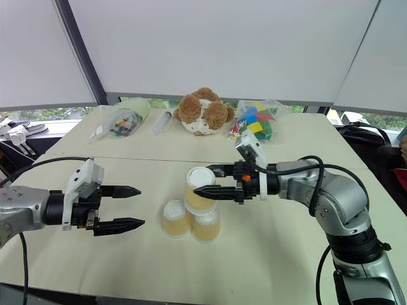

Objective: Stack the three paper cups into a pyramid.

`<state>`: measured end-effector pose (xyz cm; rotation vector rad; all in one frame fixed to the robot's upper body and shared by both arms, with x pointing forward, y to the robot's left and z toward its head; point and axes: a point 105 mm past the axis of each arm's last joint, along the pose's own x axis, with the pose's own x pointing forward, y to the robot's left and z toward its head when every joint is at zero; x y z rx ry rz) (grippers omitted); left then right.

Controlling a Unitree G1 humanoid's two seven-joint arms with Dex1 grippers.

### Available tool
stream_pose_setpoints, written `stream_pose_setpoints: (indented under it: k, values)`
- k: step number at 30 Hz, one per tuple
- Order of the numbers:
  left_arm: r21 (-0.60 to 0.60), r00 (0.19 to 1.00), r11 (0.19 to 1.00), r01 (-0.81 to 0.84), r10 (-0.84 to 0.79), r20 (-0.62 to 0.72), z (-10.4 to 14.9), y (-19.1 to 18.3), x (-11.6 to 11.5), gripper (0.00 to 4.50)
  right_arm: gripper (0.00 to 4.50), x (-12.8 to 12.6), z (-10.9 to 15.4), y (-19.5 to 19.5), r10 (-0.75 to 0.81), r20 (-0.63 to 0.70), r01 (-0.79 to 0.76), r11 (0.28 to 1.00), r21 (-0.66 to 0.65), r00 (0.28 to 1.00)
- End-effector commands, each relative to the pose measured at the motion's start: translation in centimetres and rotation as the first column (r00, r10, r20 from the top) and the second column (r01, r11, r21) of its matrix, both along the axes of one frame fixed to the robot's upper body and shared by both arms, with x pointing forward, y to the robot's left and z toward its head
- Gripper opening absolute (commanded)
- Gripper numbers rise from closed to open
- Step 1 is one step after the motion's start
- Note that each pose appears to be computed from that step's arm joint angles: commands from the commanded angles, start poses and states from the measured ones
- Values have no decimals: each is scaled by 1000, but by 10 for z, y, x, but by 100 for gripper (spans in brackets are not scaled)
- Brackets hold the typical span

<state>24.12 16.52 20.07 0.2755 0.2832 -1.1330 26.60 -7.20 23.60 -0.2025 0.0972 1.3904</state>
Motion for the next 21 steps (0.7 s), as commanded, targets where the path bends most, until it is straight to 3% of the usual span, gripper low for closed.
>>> stream_pose_setpoints:
  k: [1, 21]
  values:
    - [14, 999, 1000, 2, -3, 45, 7, 0, -3, 450, 225, -8, 2, 8, 61, 47, -61, 998, -12, 997]
    - [0, 1000, 1000, 3, -3, 14, -1, -11, -14, 450, 225, 11, -14, 18, 56, 64, -53, 998, -46, 996]
